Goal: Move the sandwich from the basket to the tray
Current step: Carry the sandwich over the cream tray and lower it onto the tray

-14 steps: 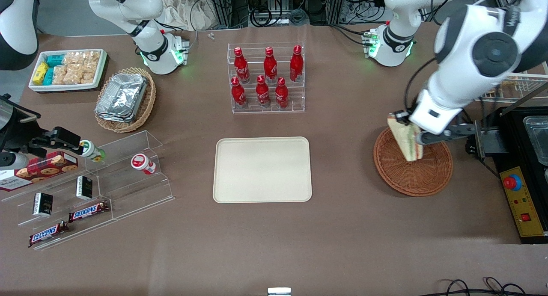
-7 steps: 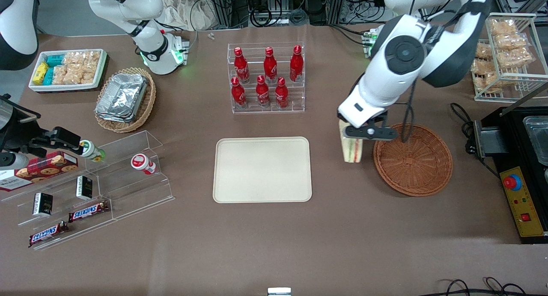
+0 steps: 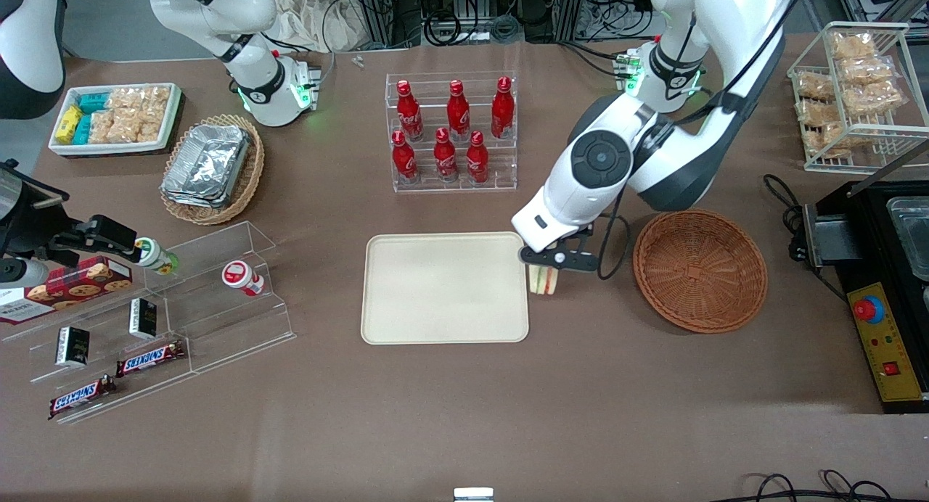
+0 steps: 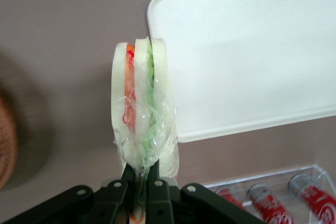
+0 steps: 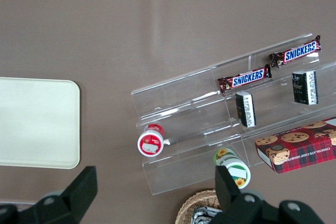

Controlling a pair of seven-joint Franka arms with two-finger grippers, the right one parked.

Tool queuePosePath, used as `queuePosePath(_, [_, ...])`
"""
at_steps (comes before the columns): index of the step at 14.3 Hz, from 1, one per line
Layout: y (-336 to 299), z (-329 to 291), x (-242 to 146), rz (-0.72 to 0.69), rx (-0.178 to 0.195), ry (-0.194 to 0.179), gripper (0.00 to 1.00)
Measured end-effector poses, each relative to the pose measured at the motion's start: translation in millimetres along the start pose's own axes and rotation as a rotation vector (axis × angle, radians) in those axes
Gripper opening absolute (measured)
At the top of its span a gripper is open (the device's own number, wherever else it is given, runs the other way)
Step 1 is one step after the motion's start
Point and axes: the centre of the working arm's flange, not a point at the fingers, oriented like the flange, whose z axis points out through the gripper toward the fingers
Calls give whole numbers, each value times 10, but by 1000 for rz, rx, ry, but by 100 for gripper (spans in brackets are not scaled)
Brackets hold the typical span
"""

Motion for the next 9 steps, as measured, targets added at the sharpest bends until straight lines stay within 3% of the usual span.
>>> queuePosePath(5, [356,587,14,-30,51,47,11])
queuePosePath(9, [484,970,31,-51,64,64,11])
